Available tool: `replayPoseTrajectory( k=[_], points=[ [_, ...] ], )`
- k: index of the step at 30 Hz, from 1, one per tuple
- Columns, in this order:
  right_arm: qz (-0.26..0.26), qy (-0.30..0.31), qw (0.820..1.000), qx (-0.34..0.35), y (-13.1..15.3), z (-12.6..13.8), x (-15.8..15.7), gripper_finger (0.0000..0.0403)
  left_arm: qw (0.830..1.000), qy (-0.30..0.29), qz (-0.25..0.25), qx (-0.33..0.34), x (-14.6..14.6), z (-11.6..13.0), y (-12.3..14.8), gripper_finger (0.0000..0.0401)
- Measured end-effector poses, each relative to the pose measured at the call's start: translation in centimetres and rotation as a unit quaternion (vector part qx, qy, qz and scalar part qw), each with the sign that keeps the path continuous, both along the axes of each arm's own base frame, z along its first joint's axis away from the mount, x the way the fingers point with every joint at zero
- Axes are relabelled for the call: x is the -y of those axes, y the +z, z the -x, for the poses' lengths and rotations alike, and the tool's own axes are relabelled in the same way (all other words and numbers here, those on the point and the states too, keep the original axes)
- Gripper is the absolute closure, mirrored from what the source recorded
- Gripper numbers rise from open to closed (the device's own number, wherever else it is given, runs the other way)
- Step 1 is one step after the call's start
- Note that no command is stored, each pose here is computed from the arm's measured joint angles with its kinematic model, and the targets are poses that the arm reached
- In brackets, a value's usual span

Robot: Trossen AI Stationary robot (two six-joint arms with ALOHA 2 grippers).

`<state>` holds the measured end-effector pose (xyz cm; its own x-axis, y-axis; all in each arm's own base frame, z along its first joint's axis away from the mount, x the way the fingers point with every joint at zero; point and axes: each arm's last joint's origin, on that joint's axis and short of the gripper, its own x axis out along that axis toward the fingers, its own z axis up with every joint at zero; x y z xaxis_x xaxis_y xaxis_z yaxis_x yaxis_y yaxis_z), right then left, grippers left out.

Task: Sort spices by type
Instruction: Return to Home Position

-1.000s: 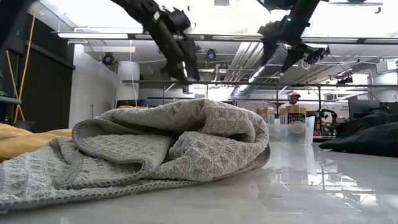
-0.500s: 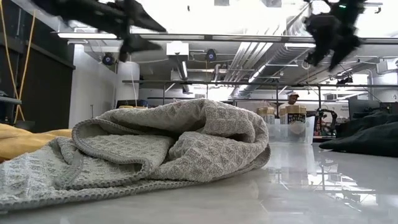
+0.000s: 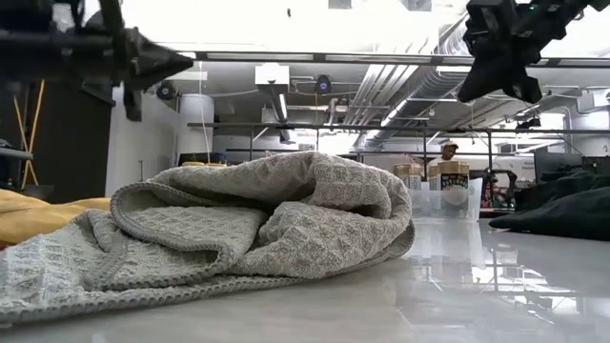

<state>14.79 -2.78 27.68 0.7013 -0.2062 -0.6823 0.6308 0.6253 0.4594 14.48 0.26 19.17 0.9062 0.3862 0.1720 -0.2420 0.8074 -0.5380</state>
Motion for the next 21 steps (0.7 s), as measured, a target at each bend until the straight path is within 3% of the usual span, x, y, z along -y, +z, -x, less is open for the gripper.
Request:
replayPoseTrajectory(
  k=[3, 14, 21],
  points=[
    [-0.006, 0.006, 1.0, 0.0, 0.0, 0.0, 0.0, 0.0394, 1.0, 0.01, -0.001, -0.001, -0.3, 0.6, -0.9, 0.0398],
    [-0.031, 0.072, 0.996, 0.044, 0.2, 1.0, -1.4, 0.0402, 0.996, -0.077, -0.029, -0.042, -0.4, 0.6, -1.6, 0.0398],
    [0.026, 0.064, 0.984, 0.163, -4.4, 1.5, -2.3, 0.0402, 0.994, -0.085, -0.028, -0.07, -0.4, 0.5, -2.1, 0.0398]
  ],
)
